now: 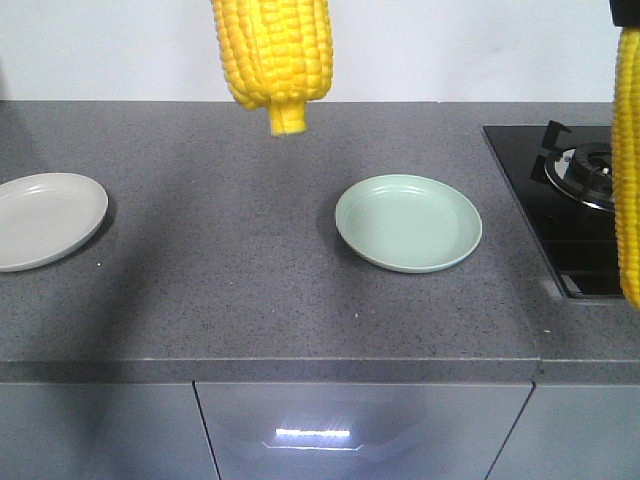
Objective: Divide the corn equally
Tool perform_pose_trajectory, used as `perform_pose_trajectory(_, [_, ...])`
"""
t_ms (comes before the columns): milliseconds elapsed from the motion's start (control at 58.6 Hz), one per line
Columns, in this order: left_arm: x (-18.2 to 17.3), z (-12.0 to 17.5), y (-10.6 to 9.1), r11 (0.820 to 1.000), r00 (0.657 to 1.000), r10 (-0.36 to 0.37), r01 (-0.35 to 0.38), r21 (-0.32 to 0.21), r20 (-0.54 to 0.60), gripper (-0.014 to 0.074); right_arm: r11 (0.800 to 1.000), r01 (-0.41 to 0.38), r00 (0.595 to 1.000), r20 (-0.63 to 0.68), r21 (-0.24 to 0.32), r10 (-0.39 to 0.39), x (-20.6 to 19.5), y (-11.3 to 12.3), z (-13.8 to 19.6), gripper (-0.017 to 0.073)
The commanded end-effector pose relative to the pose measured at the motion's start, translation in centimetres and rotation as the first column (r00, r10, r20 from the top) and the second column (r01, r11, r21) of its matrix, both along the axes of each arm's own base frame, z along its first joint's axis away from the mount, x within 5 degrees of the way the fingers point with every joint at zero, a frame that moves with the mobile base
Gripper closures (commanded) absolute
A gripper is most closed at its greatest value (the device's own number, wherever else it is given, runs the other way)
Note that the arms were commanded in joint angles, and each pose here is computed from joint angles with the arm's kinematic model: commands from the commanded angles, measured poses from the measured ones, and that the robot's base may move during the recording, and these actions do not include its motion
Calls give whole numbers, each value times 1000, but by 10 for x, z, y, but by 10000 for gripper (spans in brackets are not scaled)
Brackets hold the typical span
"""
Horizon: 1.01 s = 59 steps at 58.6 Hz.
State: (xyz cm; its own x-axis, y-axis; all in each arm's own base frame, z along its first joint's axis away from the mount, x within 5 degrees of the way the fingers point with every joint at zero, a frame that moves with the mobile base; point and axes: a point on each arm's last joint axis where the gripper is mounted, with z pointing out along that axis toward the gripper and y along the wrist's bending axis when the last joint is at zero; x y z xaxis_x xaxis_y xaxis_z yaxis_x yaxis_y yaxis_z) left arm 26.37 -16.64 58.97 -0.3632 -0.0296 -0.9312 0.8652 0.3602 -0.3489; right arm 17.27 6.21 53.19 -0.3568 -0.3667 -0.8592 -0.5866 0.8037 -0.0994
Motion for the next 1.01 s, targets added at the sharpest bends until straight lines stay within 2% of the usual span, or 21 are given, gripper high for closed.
perform_pose_trajectory(0, [-26, 21, 7, 997, 998, -23, 27, -72, 54, 600, 999, 8, 996, 88, 37, -12, -4, -1, 12, 565])
perform_pose_trajectory(989, [-26, 21, 7, 997, 998, -23, 27, -72, 54, 600, 999, 8, 996, 88, 37, -12, -4, -1, 12, 565])
